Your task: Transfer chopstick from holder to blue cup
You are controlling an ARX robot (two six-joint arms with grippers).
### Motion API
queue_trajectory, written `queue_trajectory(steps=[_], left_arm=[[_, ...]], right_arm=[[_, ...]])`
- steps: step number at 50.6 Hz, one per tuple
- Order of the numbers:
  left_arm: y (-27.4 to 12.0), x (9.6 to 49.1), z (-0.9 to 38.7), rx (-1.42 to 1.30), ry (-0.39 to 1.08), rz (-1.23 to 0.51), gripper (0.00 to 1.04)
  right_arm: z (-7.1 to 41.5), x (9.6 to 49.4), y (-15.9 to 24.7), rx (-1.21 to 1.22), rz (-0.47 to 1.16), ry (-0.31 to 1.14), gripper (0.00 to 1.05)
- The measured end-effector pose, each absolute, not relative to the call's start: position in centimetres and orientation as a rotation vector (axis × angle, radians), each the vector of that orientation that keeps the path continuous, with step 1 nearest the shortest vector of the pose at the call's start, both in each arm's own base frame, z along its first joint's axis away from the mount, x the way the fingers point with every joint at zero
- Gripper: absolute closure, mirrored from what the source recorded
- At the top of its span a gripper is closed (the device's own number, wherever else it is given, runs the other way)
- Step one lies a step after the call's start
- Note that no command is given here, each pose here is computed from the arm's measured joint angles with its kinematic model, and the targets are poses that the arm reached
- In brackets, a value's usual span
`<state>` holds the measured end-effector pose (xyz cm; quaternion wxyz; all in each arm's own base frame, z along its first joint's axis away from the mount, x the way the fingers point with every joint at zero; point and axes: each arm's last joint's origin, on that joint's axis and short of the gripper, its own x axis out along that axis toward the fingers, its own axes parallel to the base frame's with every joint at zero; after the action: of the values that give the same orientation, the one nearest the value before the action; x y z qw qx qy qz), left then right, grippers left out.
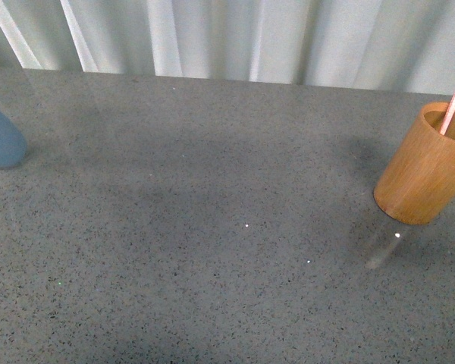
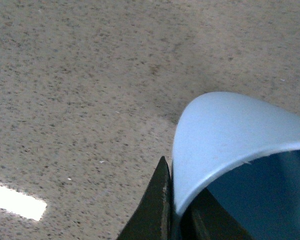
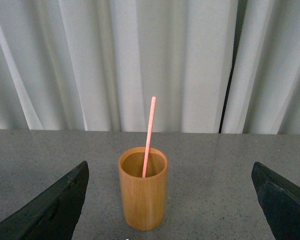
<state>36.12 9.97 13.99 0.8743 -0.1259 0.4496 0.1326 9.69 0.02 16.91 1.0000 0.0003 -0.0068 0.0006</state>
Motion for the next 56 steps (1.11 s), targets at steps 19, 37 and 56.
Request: queue_trajectory(steps=[19, 37, 56], left_arm=[[5.2, 35.5, 15.9, -0.209, 0.959, 0.142, 1.01], [-6.2, 35.2, 17.5, -0.119, 1.001, -0.115, 1.01], [-9.6, 35.2, 14.6, -0.023, 1.139, -0.141, 1.01]], right_arm=[[16.9, 9.7, 0.0, 0.001, 0.001, -0.014, 0.1], [16.9, 9.7, 0.0, 0.001, 0.001, -0.014, 0.1], [16.9, 9.7, 0.0, 0.001, 0.001, -0.014, 0.1]])
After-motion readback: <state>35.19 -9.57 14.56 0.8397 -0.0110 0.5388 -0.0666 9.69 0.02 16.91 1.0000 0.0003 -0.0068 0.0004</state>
